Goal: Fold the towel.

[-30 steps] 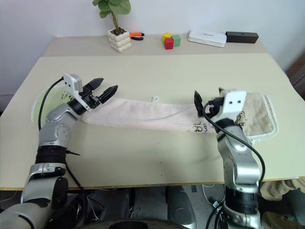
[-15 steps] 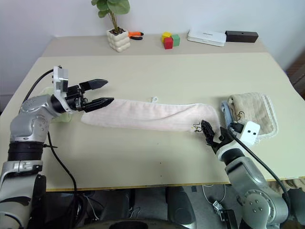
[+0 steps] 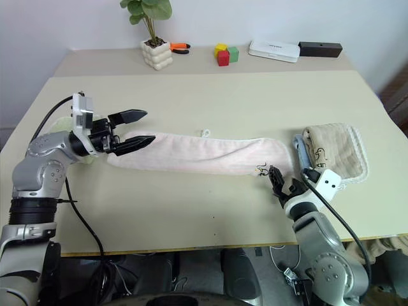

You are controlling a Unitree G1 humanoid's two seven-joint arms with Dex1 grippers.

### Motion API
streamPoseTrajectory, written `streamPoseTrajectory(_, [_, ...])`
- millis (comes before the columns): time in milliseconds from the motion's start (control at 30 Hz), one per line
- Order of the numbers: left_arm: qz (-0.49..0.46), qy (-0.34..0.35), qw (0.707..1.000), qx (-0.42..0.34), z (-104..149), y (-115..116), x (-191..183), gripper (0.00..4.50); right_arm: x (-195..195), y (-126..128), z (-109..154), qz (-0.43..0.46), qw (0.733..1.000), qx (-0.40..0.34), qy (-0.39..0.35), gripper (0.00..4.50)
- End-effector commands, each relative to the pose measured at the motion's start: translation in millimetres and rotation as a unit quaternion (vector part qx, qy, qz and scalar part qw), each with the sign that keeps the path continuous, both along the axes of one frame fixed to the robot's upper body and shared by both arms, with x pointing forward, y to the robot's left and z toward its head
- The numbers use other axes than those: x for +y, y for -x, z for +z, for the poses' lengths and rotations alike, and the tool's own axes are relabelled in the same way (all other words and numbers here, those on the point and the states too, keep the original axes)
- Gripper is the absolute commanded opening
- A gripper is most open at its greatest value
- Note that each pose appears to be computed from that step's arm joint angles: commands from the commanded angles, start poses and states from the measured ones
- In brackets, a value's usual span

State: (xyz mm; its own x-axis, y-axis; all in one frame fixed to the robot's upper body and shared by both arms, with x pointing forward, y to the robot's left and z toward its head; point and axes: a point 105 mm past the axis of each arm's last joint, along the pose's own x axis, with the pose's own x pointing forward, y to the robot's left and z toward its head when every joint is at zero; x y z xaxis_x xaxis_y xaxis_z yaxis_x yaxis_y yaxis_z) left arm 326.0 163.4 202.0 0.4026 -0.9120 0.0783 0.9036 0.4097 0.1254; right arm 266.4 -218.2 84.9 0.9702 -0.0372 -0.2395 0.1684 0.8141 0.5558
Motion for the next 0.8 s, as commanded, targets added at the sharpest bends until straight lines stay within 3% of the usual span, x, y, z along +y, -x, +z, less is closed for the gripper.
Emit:
streamPoseTrajectory(33, [0.002, 0.009, 1.0, -0.02, 11.4, 3.9, 0.8, 4.47, 0.3, -5.2, -15.8, -0.001, 1.0, 0.021, -0.013, 4.45])
streamPoseTrajectory(133, [0.008, 0.01, 1.0, -0.021, 12.0, 3.7, 1.7, 4.5, 2.6, -15.3, -15.1, -0.001, 1.0, 0.009, -0.019, 3.62])
streamPoseTrajectory(367, [0.02, 0.015, 1.0, -0.019, 11.9, 3.4, 2.8, 4.5, 6.9, -28.6, -9.8, -0.006, 1.0, -0.004, -0.027, 0.05])
streamPoseTrajectory(467, [0.023, 0.016, 0.999, -0.017, 11.2, 3.4, 3.1, 4.5, 6.5, -31.0, -1.1, -0.007, 1.0, -0.015, -0.018, 0.02])
streamPoseTrajectory(700, [0.033, 0.021, 0.999, -0.014, 11.4, -0.8, 6.2, 4.5, -9.9, -47.1, 53.3, 0.013, 0.99, -0.088, 0.112, 0.02])
streamPoseTrajectory(800, [0.03, 0.025, 0.999, -0.012, 11.3, -1.6, 4.4, 4.5, 19.0, -43.9, 65.5, 0.129, 0.955, -0.123, 0.236, 0.02])
